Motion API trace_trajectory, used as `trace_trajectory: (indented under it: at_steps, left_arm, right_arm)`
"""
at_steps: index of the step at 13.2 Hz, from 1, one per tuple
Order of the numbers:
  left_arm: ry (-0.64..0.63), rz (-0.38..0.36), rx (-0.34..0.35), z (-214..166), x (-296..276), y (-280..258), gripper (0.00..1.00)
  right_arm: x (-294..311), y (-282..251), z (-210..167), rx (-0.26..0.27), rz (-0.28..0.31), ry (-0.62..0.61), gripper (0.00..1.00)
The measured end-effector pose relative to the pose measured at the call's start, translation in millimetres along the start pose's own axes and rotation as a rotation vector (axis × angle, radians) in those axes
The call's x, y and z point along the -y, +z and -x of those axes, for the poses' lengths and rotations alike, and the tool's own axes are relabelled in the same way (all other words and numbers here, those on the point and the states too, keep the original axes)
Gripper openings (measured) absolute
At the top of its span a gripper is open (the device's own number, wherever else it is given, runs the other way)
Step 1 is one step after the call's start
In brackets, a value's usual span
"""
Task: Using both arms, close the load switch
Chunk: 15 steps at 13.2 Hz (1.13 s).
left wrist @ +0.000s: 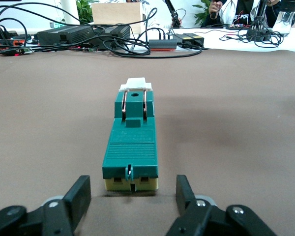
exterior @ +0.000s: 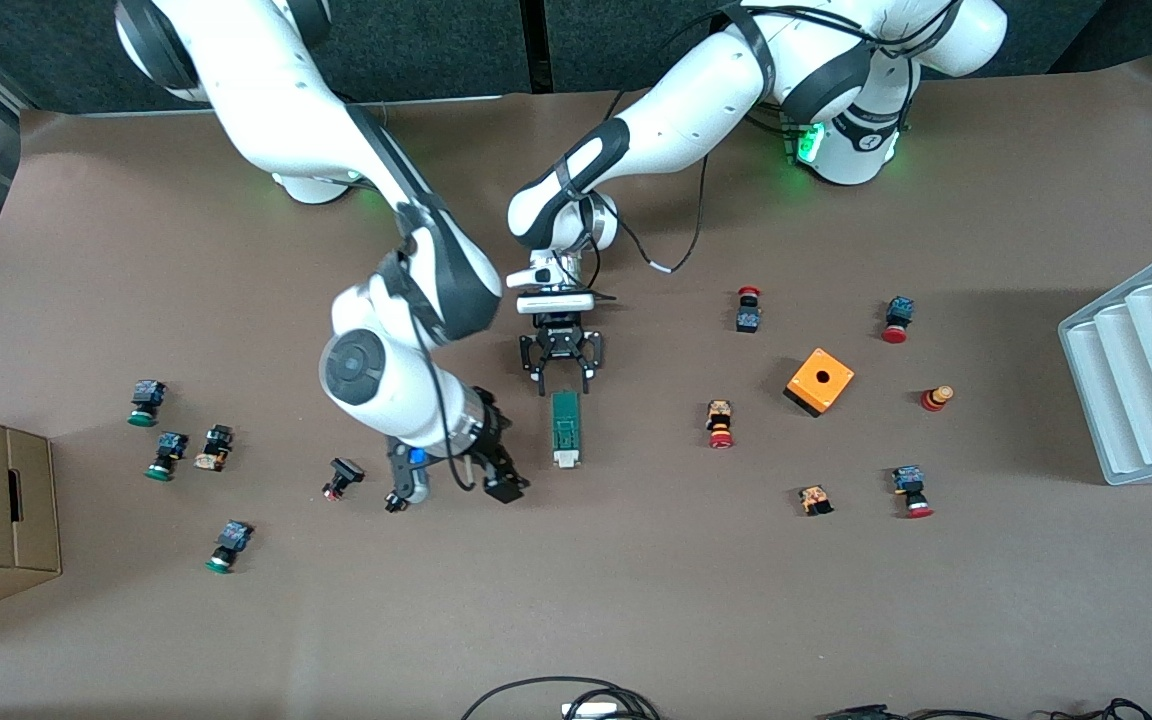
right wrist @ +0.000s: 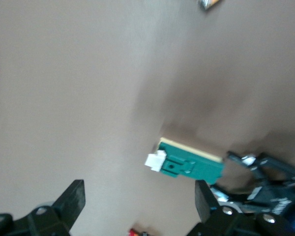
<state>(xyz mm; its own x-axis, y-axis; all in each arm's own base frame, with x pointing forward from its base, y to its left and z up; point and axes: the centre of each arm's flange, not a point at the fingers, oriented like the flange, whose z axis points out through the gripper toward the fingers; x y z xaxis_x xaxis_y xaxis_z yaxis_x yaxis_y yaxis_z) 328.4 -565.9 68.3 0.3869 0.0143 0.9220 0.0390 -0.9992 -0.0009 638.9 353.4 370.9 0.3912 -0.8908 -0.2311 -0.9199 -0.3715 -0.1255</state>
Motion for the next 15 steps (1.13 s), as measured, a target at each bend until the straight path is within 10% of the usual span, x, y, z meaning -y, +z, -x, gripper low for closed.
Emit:
trace_trajectory:
  at_steps: [2, 15]
  left_arm:
    - [0.008, 0.001, 0.001, 0, 0, 0, 1.00]
    - [0.360, -0.162, 0.249, -94, -26, -20, 1.00]
  right_arm:
    - [-8, -41, -17, -0.009, 0.046, -0.143, 1.00]
    - [-201, -314, -235, -0.028, 0.190, -0.993, 1.00]
